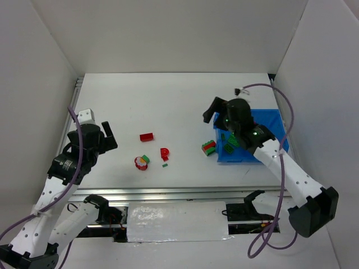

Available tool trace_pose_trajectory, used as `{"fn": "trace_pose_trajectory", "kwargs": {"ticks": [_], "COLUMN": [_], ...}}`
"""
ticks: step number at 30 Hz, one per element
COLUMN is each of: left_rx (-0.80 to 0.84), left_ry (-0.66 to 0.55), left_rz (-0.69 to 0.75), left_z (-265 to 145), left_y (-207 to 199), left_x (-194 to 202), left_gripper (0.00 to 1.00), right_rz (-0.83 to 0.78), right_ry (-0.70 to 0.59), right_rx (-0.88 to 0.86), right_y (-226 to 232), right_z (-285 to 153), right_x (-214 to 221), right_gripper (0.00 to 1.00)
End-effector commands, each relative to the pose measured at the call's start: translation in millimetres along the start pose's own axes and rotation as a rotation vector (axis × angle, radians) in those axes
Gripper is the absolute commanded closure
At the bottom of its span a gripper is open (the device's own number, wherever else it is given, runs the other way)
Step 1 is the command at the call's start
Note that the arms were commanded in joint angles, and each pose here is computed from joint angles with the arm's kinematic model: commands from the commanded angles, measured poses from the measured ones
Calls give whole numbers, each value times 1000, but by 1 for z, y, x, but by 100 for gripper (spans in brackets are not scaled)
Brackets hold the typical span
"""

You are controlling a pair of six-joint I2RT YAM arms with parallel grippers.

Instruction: Sort the legos into containers by color

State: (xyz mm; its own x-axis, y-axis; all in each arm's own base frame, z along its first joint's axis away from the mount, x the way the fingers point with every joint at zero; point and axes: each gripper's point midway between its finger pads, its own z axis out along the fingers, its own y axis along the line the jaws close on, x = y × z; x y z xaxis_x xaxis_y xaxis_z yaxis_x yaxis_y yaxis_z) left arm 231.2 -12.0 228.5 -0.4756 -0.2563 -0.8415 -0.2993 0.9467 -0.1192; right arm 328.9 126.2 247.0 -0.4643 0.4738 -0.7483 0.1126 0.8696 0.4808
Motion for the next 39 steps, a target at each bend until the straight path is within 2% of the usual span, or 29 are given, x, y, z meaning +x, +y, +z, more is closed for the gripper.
{"fn": "trace_pose_trajectory", "kwargs": {"ticks": [1, 2, 3, 4, 5, 6, 8, 9, 10, 12, 15, 28, 35, 39], "left_rx": [-55, -53, -44, -42, -35, -33, -38, -39, -34, -28, -19, 5, 11, 20], "left_ry": [-57, -59, -62, -62, -63, -59, -43, -34, -30, -28, -24, -18, -15, -22], "left_rz": [-56, -56, -56, -52, -53, -51, -39, -34, -32, -27, -21, -10, -6, -7], "left_z": [-6, -6, -7, -6, -6, -5, -3, -1, -1, 0, 1, 2, 2, 1], "left_y": [11, 11, 10, 9, 8, 7, 7, 6, 5, 3, 1, -3, -4, -5], "left_x": [-14, -14, -14, -14, -15, -14, -12, -10, -10, -10, -9, -8, -8, -9], "left_gripper": [0, 0, 1, 0, 0, 0, 1, 0, 1, 0, 0, 0, 0, 0], "right_rz": [-111, -170, -229, -247, -280, -370, -416, -473, -493, -544, -554, -594, -601, -600], "right_ry": [42, 95, 156, 163, 170, 260, 279, 342, 354, 406, 443, 525, 538, 536], "right_rx": [-73, -124, -98, -101, -57, -17, 18, 79, 48, 71, 71, 51, 56, 53], "right_y": [44, 67, 71, 87, 89, 91, 106, 96, 114, 113, 120, 112, 112, 111], "right_z": [9, 5, 17, 17, 23, 33, 42, 56, 55, 67, 74, 97, 104, 107], "right_x": [25, 50, 77, 81, 91, 134, 152, 183, 193, 225, 249, 294, 303, 305], "right_gripper": [0, 1, 1, 1, 2, 2, 3, 4, 5, 5, 5, 11, 21, 32]}}
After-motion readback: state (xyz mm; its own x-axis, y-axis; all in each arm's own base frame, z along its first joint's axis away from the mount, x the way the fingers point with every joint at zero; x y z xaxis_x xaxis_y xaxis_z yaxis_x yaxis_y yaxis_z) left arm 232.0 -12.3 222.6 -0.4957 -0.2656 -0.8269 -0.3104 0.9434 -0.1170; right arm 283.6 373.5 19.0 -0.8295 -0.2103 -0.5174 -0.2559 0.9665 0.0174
